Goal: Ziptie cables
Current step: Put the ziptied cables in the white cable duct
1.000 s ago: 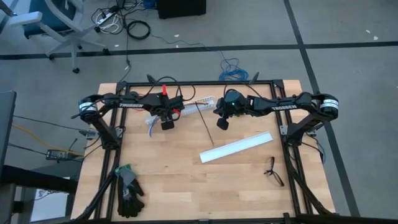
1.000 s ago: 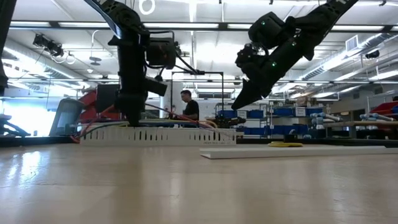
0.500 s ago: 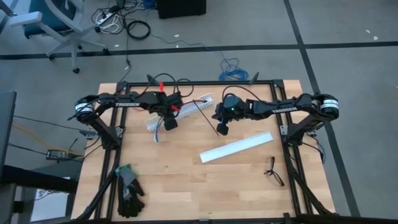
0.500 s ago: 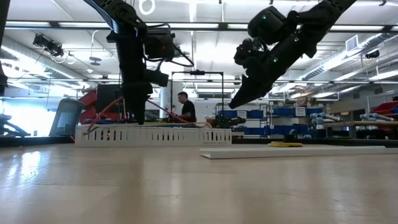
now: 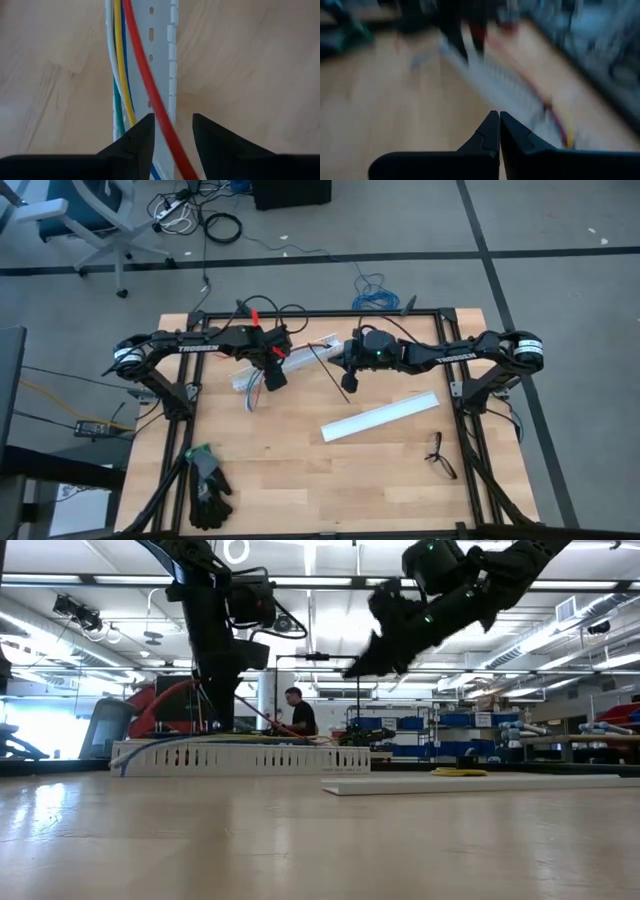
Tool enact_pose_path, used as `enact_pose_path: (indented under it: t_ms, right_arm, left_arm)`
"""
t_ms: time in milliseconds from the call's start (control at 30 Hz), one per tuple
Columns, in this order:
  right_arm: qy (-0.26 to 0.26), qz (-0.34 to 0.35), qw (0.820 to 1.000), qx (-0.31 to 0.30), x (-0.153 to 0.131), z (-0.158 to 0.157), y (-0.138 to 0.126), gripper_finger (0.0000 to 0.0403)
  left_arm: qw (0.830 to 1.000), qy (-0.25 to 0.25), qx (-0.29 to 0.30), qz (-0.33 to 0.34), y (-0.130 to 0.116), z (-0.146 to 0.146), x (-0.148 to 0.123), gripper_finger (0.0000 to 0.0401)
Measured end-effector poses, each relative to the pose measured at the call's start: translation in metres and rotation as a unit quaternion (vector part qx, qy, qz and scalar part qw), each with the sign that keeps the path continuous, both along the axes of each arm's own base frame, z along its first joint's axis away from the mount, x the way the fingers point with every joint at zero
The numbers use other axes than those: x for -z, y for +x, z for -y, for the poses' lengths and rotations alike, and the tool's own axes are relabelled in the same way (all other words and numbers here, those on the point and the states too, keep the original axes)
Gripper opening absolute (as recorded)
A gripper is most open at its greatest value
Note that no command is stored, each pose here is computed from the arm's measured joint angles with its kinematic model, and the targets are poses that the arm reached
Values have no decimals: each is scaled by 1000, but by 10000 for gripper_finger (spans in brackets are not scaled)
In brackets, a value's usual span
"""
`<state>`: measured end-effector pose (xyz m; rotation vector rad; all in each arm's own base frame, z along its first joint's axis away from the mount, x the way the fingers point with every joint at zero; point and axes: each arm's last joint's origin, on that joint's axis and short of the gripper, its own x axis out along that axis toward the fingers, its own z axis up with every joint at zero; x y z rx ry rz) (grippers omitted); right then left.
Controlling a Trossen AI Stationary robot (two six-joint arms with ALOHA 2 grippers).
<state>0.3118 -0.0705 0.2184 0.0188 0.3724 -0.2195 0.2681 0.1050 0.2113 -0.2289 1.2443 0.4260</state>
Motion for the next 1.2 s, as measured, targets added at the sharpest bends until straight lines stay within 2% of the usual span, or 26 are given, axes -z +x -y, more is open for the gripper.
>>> enact_pose_path:
  t_ms: [100,233,333,467,667,767,867,1000,1200]
  right_arm:
    - [-17,51,999,1,-2,5,8,2]
    - [-2,55,998,28,11,25,13,1]
    - [11,50,998,24,24,40,23,1]
    - [21,68,997,-10,34,59,49,1]
    - [44,58,996,-47,53,87,90,0]
    - [63,29,996,-53,66,98,104,0]
    - [82,-11,995,-53,73,102,109,0]
    - [72,-44,995,-56,74,101,106,0]
    - [52,-62,994,-72,59,99,101,0]
  left_arm:
    - [1000,1,1,6,1,0,0,143]
    - [1000,4,0,22,3,-3,-1,143]
    - [999,-11,2,47,5,-6,-2,143]
    - [997,-36,4,72,5,-12,-4,143]
    - [997,-27,-11,74,-1,-27,-4,143]
    - [997,-22,-10,73,-4,-33,-4,143]
    - [997,-20,-13,70,-7,-38,-4,143]
    - [997,-23,-25,62,-13,-44,-4,143]
    - [996,-16,-51,78,-28,-45,-23,143]
